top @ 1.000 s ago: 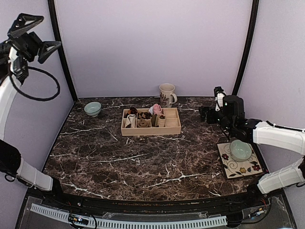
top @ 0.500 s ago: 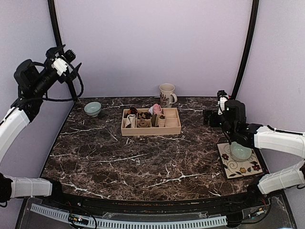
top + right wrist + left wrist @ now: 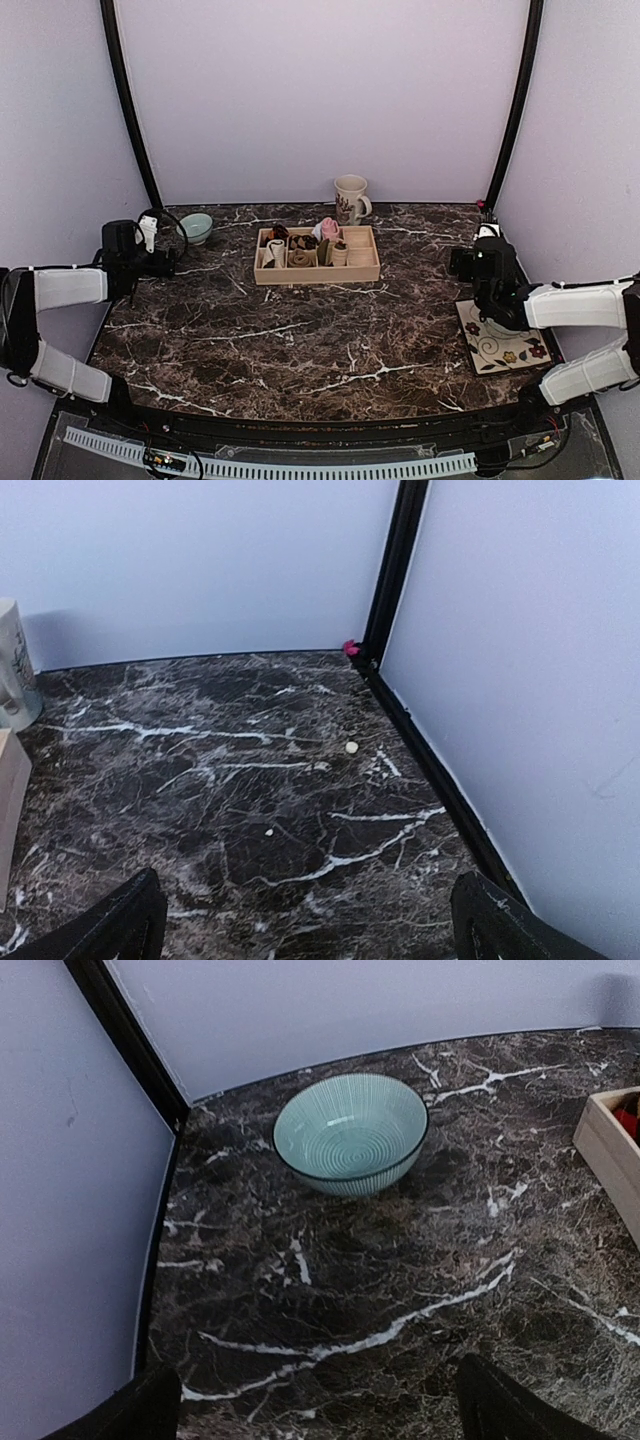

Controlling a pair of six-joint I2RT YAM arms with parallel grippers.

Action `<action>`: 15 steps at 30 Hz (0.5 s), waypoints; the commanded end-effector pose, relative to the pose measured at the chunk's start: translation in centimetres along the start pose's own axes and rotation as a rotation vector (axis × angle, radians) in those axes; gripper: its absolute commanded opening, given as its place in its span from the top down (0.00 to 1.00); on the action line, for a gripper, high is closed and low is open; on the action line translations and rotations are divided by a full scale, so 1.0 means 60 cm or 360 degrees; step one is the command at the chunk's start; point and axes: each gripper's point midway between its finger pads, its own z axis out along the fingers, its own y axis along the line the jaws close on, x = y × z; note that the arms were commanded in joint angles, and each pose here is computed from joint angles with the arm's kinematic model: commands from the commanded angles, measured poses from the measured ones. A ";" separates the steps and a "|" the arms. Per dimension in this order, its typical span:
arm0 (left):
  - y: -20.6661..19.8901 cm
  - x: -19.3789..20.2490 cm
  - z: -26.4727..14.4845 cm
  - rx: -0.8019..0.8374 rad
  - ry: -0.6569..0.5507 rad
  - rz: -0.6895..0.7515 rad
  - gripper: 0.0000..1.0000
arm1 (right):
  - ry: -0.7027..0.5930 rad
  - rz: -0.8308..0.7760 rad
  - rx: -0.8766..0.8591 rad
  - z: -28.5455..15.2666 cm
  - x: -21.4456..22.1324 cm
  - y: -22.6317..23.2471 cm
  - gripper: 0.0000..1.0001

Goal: Roll the socks
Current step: Reset both arms

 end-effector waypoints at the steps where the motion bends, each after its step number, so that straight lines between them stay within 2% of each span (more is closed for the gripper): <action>1: 0.011 0.006 0.019 -0.0080 -0.0235 -0.0284 0.01 | -0.0157 0.0081 0.0190 -0.005 -0.031 -0.059 0.01; 5: 0.015 0.011 0.026 -0.0129 -0.0372 -0.0355 0.01 | -0.0221 0.0119 0.0278 -0.004 -0.032 -0.105 0.01; 8: 0.014 0.035 0.033 -0.0153 -0.0367 -0.0379 0.01 | -0.0295 0.0187 0.0252 -0.001 -0.027 -0.124 0.01; 11: 0.000 0.037 0.020 -0.0099 -0.0437 -0.0351 0.01 | -0.0354 0.0210 0.0235 0.006 -0.016 -0.141 0.01; 14: -0.006 0.038 -0.015 -0.0110 -0.0635 -0.0307 0.01 | -0.0402 0.0159 0.0167 0.018 -0.007 -0.142 0.01; 15: -0.017 0.039 -0.022 -0.0069 -0.0637 -0.0283 0.01 | -0.0420 0.0164 0.0137 0.025 -0.007 -0.145 0.01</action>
